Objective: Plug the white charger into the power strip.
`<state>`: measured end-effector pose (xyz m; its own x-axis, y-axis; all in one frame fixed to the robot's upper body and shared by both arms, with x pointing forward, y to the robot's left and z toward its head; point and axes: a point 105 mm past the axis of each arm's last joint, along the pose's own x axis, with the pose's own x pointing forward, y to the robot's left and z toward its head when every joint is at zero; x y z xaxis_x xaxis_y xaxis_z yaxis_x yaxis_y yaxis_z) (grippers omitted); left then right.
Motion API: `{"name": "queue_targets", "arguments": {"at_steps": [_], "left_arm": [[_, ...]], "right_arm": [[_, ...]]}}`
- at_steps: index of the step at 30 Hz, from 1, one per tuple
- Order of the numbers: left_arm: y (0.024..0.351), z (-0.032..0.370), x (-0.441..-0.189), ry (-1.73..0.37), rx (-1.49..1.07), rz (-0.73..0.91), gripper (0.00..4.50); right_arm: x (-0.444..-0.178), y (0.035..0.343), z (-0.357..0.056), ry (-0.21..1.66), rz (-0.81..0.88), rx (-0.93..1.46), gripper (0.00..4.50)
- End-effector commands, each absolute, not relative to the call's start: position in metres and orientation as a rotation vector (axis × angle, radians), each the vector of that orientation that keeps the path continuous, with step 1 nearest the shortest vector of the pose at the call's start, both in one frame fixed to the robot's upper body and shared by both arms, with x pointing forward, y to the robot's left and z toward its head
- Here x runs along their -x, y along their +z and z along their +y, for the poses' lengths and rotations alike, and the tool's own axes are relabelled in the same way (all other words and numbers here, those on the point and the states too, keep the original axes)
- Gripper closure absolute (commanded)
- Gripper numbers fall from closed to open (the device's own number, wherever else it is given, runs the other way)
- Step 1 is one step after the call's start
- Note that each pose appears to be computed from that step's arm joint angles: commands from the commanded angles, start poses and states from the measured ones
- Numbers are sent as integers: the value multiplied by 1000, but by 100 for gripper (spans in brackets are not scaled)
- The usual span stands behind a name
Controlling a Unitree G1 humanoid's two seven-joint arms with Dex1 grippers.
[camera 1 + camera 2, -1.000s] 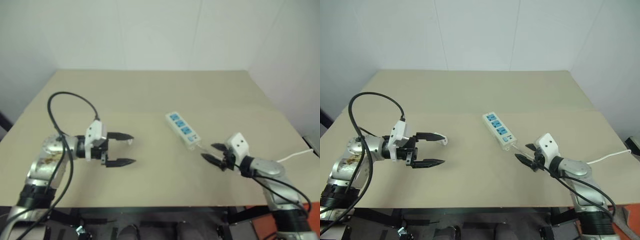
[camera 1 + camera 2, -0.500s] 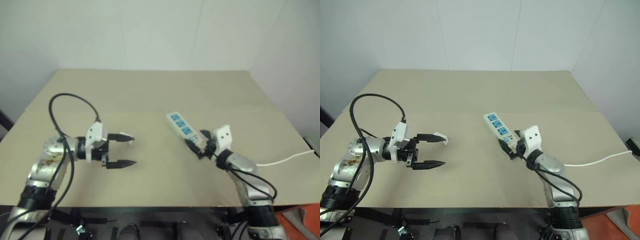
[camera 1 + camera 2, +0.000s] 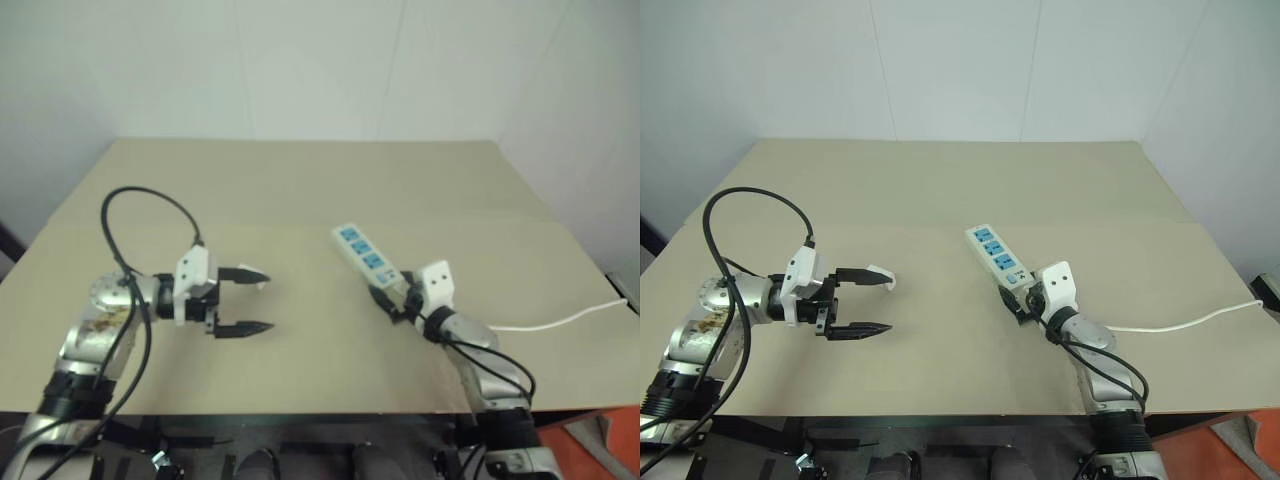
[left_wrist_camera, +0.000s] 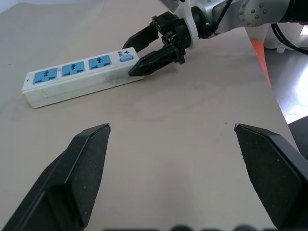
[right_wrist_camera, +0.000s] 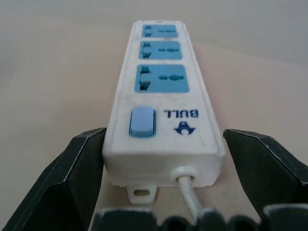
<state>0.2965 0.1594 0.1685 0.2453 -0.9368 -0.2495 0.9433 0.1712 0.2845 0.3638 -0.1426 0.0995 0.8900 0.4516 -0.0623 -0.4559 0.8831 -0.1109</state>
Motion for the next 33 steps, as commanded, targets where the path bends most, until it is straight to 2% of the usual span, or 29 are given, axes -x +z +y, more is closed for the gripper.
{"name": "queue_targets", "arguments": {"at_steps": [1,10,15,22,26,33], "left_arm": [[174,158,-297,-1329,-446,-15,0],[174,158,-298,-1327,-451,-18,0],[174,159,-299,-1329,-450,-18,0],[178,158,-302,-1344,-490,-23,0],[180,160,-309,-1371,-575,8,0],[222,156,-333,-1498,-814,-14,0]], "right_arm": [[-366,106,-140,450,-16,115,4],[-367,93,-138,415,-6,102,4],[-373,91,-136,420,-1,103,108],[-378,94,-148,410,-7,136,108],[-367,104,-181,434,-29,190,108],[-316,107,-220,777,18,296,108]]}}
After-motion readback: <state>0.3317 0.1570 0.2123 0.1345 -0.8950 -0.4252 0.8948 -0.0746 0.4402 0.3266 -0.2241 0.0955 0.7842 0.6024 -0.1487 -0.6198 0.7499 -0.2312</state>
